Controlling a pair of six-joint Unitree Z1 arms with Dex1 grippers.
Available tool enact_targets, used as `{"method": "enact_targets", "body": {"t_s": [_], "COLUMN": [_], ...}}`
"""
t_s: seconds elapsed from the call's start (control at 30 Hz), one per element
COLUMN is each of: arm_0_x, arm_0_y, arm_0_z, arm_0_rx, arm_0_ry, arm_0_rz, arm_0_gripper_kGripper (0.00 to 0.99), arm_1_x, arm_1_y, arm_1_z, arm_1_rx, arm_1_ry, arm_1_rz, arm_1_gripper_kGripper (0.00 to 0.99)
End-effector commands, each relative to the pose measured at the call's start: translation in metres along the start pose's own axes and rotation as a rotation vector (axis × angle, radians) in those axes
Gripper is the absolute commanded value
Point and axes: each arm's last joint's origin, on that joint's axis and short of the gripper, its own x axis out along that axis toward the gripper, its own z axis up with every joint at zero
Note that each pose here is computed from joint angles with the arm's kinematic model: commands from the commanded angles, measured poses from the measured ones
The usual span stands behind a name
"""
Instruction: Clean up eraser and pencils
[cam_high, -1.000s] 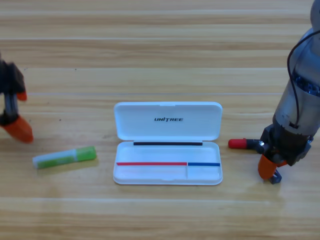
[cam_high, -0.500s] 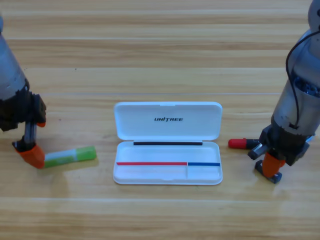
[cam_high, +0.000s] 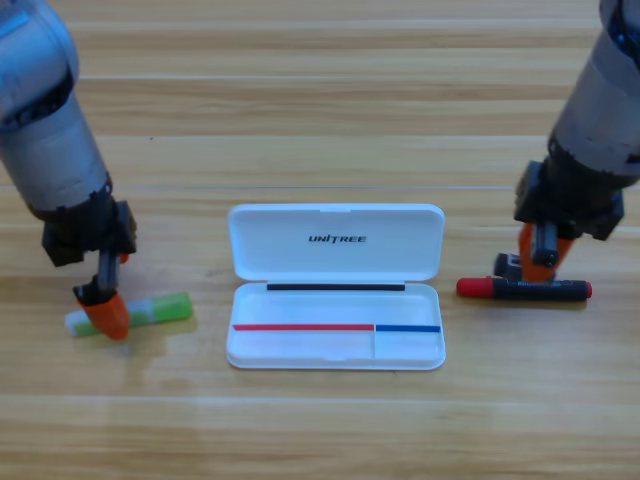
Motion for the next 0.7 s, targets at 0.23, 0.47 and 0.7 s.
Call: {"method": "enact_targets", "body": {"t_s": [0.23,0.47,0.7], "arm_0_x": [0.034,0.043,0.055], "arm_0_y": [0.001,-0.002,-0.006], "arm_0_z": [0.017,0.015,0.010], "arm_0_rx": [0.007,0.000,-0.001], "arm_0_ry": [0.053,0.062,0.074], "arm_0_rz": [-0.049,-0.057,-0.073], "arm_0_gripper_kGripper": [0.945,0.937,0.919], "arm_1_x": [0.040,0.057,0.071], "arm_1_y": [0.030,0.033,0.031], "arm_1_z": [0.057,0.078,0.093], "arm_1_rx": [-0.289,-0.340,-0.341], "arm_1_ry": [0.053,0.080,0.081], "arm_1_rz": [0.080,0.105,0.107], "arm_1_gripper_kGripper": [0.000,0.000,0.000]}}
